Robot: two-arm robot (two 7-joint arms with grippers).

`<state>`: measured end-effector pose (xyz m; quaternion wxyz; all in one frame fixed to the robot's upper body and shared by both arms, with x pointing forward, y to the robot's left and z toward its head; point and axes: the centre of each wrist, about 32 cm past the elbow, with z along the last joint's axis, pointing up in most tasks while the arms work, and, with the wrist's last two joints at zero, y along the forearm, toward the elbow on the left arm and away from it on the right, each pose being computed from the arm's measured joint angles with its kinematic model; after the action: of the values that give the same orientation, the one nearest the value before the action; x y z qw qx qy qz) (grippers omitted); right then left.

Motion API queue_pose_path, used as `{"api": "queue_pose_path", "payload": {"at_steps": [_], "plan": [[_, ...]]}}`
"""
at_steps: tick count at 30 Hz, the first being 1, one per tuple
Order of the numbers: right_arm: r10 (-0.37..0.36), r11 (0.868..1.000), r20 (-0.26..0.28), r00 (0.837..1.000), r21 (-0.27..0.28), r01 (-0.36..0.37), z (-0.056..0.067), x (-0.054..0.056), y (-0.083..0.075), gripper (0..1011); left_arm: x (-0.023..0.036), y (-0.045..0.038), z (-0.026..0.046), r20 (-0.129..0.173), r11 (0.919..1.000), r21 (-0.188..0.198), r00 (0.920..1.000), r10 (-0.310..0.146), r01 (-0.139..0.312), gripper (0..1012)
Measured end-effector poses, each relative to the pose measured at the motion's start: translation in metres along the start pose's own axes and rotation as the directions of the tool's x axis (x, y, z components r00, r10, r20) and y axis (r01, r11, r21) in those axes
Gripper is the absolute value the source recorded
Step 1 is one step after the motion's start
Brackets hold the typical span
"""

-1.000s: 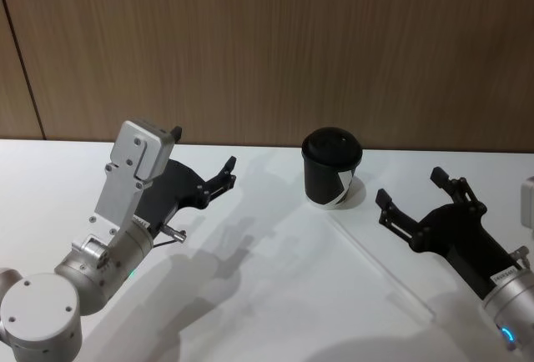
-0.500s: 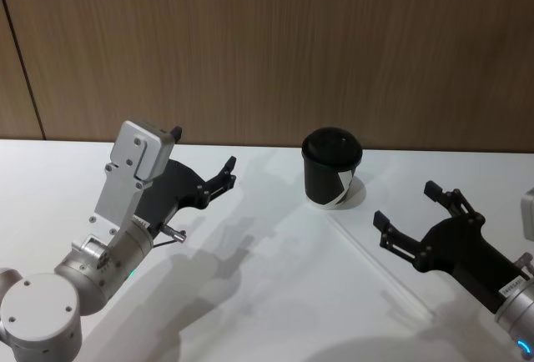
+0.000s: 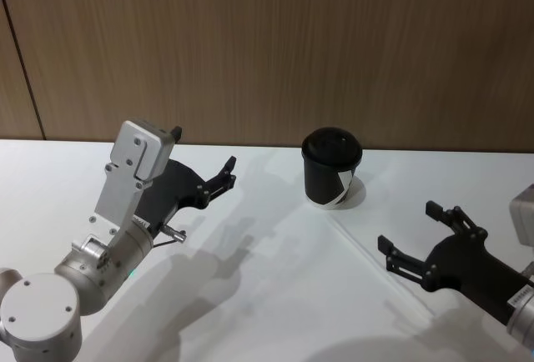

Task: Pick up the straw with one hand, pass it to the other hand, and insert it into the cup.

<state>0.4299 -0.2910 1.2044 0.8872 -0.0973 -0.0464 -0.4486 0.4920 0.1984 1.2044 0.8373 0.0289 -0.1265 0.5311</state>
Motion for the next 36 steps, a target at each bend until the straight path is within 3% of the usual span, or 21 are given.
{"api": "queue_pose_path", "payload": {"at_steps": [17,36], "plan": [[0.045,0.994,-0.017,0.999,-0.103,-0.046,-0.002,-0.002,-0.008,1001,0.0,0.0,0.0,0.0,1.0,0.0,1.0,0.0,0.0,1003],[0.067,0.98,-0.043,0.997,-0.186,-0.074,-0.01,-0.004,-0.003,1001,0.0,0.0,0.0,0.0,1.0,0.0,1.0,0.0,0.0,1003]]}}
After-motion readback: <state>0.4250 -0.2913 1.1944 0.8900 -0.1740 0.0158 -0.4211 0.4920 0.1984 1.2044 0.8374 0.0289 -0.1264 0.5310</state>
